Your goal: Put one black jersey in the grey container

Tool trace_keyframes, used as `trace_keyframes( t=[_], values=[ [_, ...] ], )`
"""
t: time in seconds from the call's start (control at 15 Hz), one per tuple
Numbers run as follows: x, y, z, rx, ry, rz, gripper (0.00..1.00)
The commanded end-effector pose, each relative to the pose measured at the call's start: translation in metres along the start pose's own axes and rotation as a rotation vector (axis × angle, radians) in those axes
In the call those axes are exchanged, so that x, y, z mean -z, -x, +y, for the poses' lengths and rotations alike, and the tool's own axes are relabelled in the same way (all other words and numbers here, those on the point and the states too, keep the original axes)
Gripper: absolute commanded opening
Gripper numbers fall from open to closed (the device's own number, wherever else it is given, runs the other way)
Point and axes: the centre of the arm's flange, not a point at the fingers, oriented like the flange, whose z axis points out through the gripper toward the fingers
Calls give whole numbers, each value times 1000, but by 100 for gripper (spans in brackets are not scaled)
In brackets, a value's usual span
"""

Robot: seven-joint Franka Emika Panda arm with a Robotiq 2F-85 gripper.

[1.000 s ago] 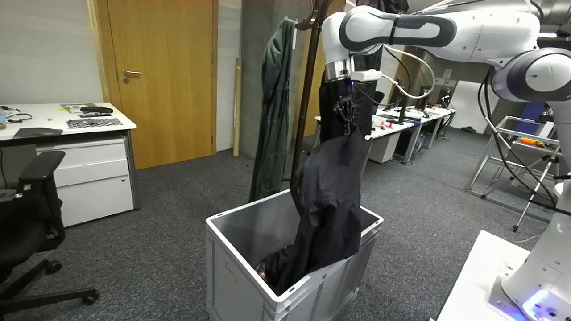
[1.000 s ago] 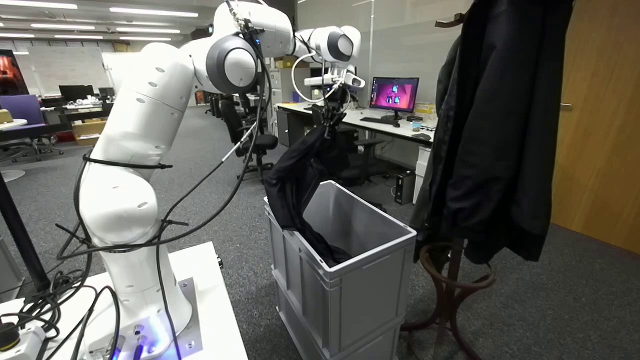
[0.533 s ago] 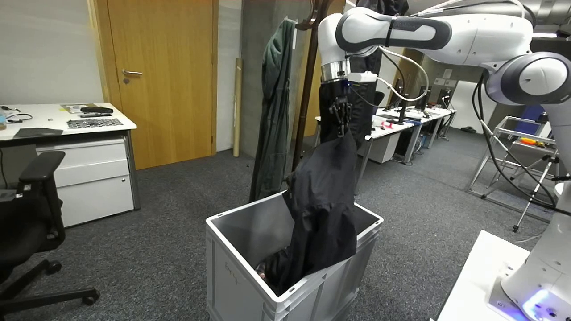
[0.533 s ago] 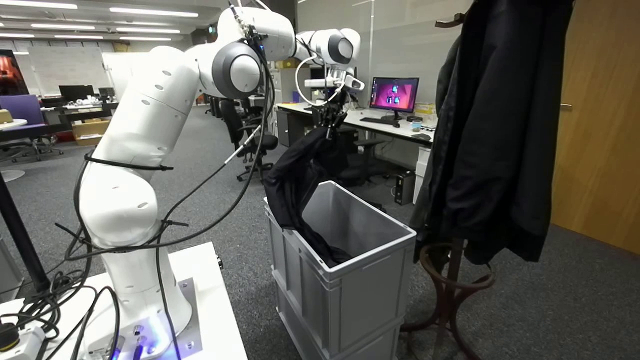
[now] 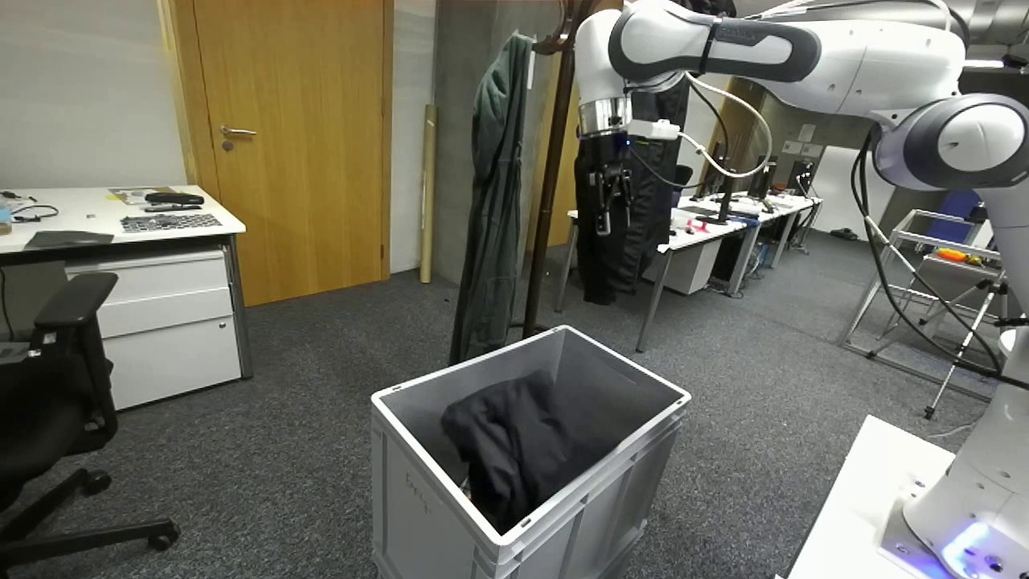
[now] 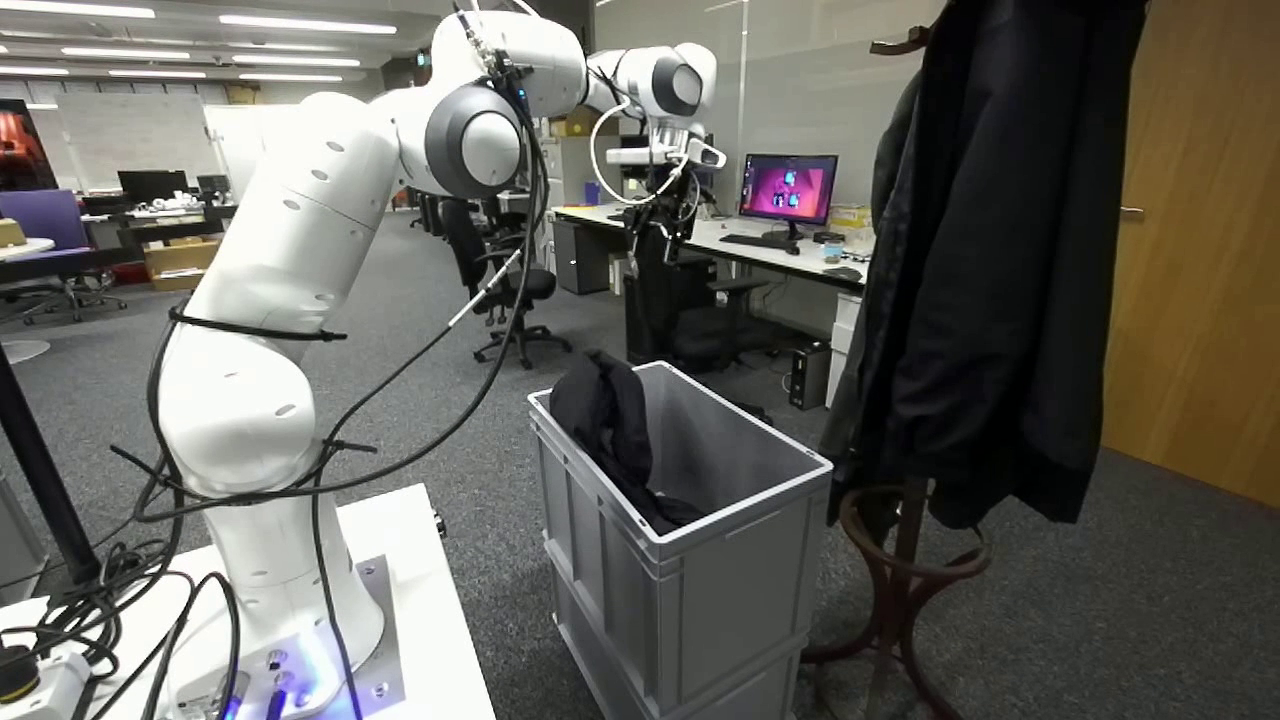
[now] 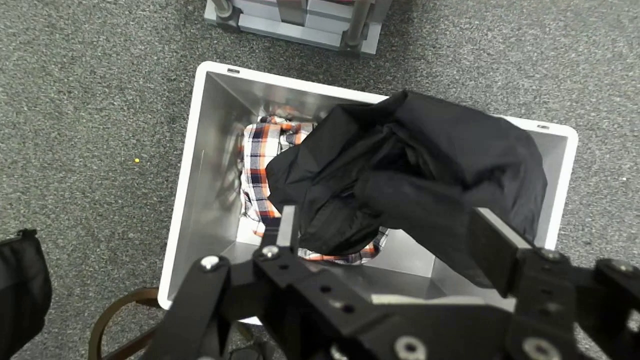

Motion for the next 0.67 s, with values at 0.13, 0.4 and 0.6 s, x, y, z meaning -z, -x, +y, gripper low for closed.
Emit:
trace_keyframes(
  t=[0.13,0.4,0.6],
  values=[
    [44,24,-6,43,-33,98,100],
    [79,51,-10,35,-29,195,100],
    [104,73,-11,-9,-27,285,100]
  ],
)
